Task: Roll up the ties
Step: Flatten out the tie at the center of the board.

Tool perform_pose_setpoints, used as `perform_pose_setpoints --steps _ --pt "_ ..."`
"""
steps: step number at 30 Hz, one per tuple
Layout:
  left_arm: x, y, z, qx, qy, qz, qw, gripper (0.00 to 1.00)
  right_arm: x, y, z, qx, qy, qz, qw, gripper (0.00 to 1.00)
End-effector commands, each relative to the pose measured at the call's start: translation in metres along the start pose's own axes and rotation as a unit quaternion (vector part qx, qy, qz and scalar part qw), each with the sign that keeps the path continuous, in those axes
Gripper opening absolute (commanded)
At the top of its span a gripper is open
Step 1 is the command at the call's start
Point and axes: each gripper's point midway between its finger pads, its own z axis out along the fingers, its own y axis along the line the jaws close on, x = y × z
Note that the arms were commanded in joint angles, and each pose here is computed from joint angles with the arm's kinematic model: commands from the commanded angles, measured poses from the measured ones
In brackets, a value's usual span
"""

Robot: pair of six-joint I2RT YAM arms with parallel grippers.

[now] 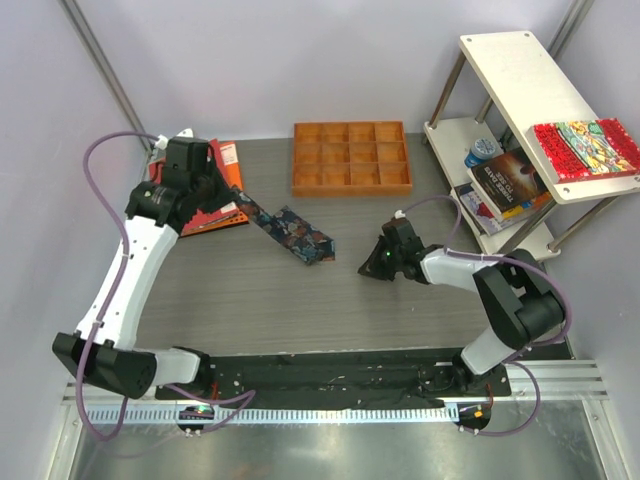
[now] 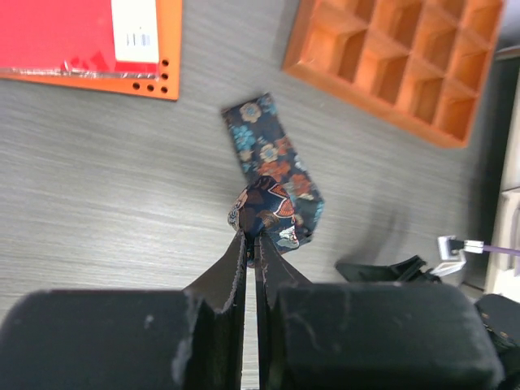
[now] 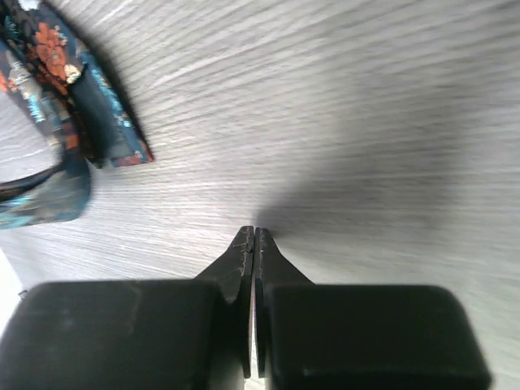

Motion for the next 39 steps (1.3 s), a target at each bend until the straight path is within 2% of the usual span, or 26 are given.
perform_pose_setpoints --steps 1,2,3,6,13,24,30,34,39 --pt "-0.015 -0.006 -0.033 0.014 -0.026 0.0 1.0 0.05 0.004 0.0 -0.007 0.004 0.025 -0.041 0.999 0.19" --pt "-0.015 -0.007 -0.033 0.018 -0.024 -0.001 1.0 0.05 -0.004 0.01 -0.005 -0.007 0.018 -0.058 0.998 0.27" --pt "-0.015 -0.008 -0.034 0.021 -0.023 -0.002 1.0 0.05 -0.007 0.013 -0.004 -0.009 0.017 -0.067 0.998 0.39" --pt "-0.013 -0.008 -0.033 0.022 -0.021 -0.002 1.0 0.05 -0.017 0.023 0.009 -0.012 0.021 -0.098 0.995 0.52" --pt "-0.009 -0.004 -0.027 0.016 -0.016 0.005 1.0 0.04 -0.02 0.045 0.044 -0.037 0.054 -0.124 0.99 0.54" --pt "-0.007 -0.005 -0.022 0.016 -0.014 0.005 1.0 0.04 0.009 0.047 0.071 -0.046 0.092 -0.133 0.986 0.41" --pt "-0.006 -0.003 -0.022 0.015 -0.015 0.006 1.0 0.04 0.012 0.045 0.079 -0.043 0.091 -0.128 0.987 0.22" --pt "-0.007 -0.003 -0.023 0.014 -0.016 0.005 1.0 0.04 0.014 0.041 0.082 -0.042 0.094 -0.12 0.987 0.01" --pt "-0.011 -0.004 -0.029 0.011 -0.016 0.003 1.0 0.04 0.013 0.045 0.071 -0.045 0.11 -0.119 0.986 0.01"
